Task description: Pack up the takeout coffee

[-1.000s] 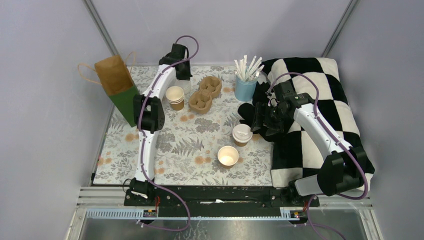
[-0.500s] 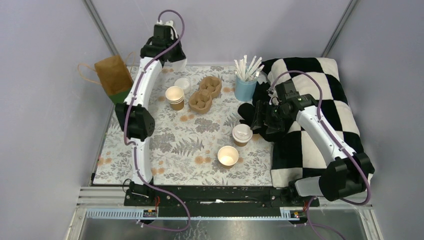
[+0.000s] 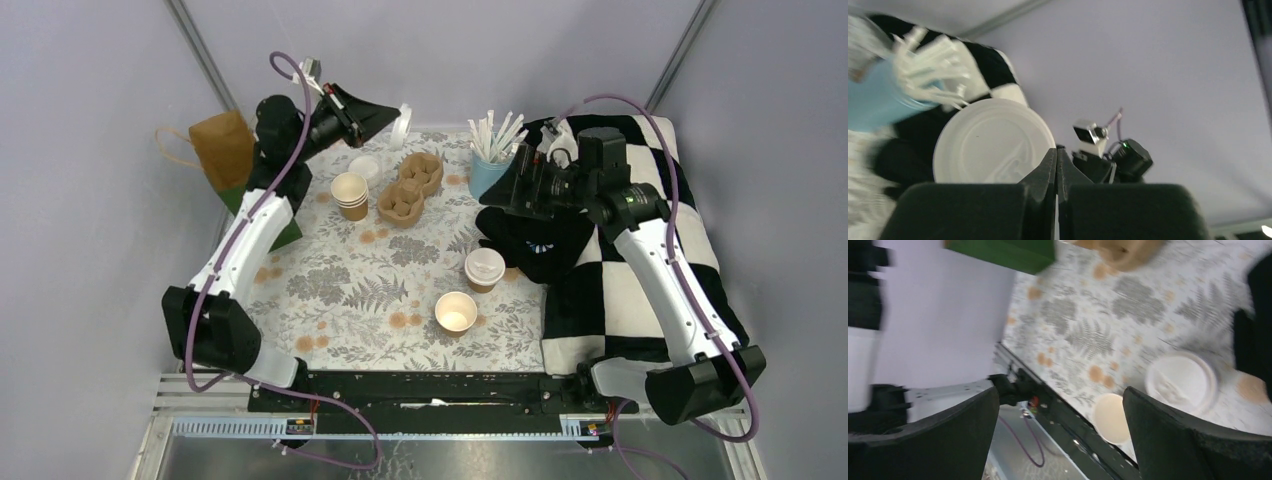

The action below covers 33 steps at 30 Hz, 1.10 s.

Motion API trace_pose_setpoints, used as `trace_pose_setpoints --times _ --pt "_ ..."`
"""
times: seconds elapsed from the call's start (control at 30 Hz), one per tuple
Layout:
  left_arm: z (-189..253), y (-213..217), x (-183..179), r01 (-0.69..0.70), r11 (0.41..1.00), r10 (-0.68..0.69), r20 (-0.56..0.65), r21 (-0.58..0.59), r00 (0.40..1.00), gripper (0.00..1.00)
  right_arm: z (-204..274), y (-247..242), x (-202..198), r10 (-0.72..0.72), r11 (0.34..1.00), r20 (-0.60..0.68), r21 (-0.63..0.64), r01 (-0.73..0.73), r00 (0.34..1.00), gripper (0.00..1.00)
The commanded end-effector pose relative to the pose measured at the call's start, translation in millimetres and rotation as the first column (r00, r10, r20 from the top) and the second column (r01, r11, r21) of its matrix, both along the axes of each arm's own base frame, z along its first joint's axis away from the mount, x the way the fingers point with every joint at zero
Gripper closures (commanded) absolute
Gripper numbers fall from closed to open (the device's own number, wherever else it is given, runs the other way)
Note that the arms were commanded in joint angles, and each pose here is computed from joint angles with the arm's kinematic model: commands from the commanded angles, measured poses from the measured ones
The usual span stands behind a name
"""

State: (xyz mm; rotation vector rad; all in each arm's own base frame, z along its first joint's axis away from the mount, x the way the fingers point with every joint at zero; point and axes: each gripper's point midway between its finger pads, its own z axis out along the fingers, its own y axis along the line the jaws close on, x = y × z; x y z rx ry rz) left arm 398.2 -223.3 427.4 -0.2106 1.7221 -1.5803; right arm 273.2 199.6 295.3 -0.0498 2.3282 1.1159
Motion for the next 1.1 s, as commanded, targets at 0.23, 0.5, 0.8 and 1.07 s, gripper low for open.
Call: trace_pose_setpoints --times 0.23,0.5,0.8,1.07 --pt "19.9 -57.6 -92.6 0.18 0.921 -0.22 -0.081 -0.346 0.972 1.0 88.5 63.2 -3.6 0.101 0.929 0.209 0.331 -0.167 0.973 0.0" --pt "-3.3 -70.1 -96.7 0.144 0.942 -0.21 -0.197 -0.303 0.958 1.0 64.6 66.4 4.8 0.037 0.933 0.159 0.349 -0.091 0.987 0.0" --pt "-12.2 -82.8 -97.8 0.154 0.942 -0.229 -0.234 -0.299 0.945 1.0 66.6 80.4 2.9 0.063 0.887 0.197 0.439 -0.145 0.978 0.0" --pt "-9.5 -88.2 -99.7 0.174 0.937 -0.248 -0.228 -0.302 0.942 1.0 70.6 83.6 8.5 0.048 0.876 0.22 0.46 -0.147 0.974 0.0"
